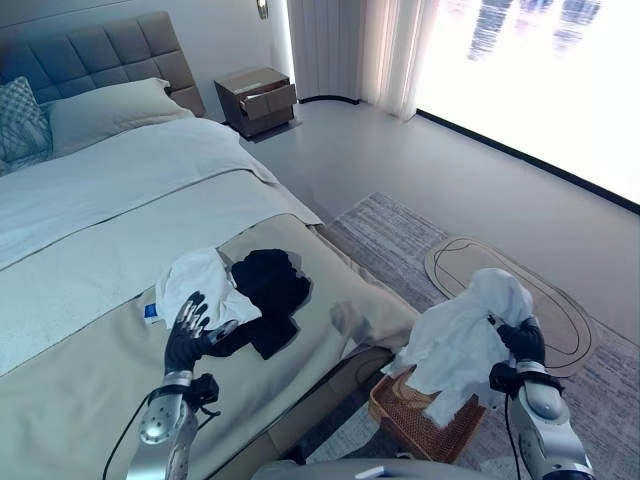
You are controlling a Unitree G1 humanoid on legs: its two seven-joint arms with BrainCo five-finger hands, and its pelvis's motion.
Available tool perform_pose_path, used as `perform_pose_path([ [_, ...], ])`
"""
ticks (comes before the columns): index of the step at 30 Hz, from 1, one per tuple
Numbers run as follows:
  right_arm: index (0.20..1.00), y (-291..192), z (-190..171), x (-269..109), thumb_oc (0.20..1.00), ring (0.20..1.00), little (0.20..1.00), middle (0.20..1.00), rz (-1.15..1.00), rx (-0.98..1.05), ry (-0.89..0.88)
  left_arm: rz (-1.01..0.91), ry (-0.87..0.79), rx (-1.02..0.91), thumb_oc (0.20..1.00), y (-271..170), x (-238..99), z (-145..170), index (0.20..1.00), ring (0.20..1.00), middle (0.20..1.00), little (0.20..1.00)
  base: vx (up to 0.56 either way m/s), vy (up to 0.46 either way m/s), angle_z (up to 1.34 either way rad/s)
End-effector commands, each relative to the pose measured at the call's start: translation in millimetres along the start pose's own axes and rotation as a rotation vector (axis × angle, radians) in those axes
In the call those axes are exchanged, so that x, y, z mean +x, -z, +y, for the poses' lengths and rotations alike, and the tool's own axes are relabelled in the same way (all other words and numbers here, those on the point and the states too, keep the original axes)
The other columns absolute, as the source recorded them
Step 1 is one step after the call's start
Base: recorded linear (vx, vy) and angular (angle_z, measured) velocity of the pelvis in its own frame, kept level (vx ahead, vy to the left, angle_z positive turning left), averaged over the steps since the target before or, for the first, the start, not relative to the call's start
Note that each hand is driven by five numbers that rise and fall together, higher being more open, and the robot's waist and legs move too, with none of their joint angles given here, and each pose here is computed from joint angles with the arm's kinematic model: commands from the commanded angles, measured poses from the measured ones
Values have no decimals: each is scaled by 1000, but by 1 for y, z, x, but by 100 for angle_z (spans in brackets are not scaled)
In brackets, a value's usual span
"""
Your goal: Pick up clothes into the bucket
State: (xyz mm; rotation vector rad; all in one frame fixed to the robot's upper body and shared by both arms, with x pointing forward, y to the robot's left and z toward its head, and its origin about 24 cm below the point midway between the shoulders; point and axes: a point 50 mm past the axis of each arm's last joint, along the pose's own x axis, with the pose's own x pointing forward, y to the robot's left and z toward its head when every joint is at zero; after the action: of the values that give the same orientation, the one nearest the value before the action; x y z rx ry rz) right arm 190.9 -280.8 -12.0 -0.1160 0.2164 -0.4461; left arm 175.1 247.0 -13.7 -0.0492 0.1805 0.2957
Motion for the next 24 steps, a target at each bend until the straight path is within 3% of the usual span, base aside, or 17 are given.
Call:
perform_pose_path([
  [1,200,-56,-3,22,200,200,200,200,-280,64,90,-137,-55,43,1000,-26,14,12,1000,1000,1000,1000,-10,-18,4],
  [9,200,-60,-8,29,200,200,200,200,-289,92,165,-144,-64,33,1000,-26,13,9,1000,1000,1000,1000,-20,-7,5],
  [17,200,-77,-2,49,200,200,200,200,-315,81,193,-287,-44,0,1000,-59,28,0,1000,1000,1000,1000,-188,6,8],
  [24,200,-72,-8,58,200,200,200,200,-268,145,360,-386,-146,-71,1000,-77,29,1,1000,1000,1000,1000,-95,10,15],
])
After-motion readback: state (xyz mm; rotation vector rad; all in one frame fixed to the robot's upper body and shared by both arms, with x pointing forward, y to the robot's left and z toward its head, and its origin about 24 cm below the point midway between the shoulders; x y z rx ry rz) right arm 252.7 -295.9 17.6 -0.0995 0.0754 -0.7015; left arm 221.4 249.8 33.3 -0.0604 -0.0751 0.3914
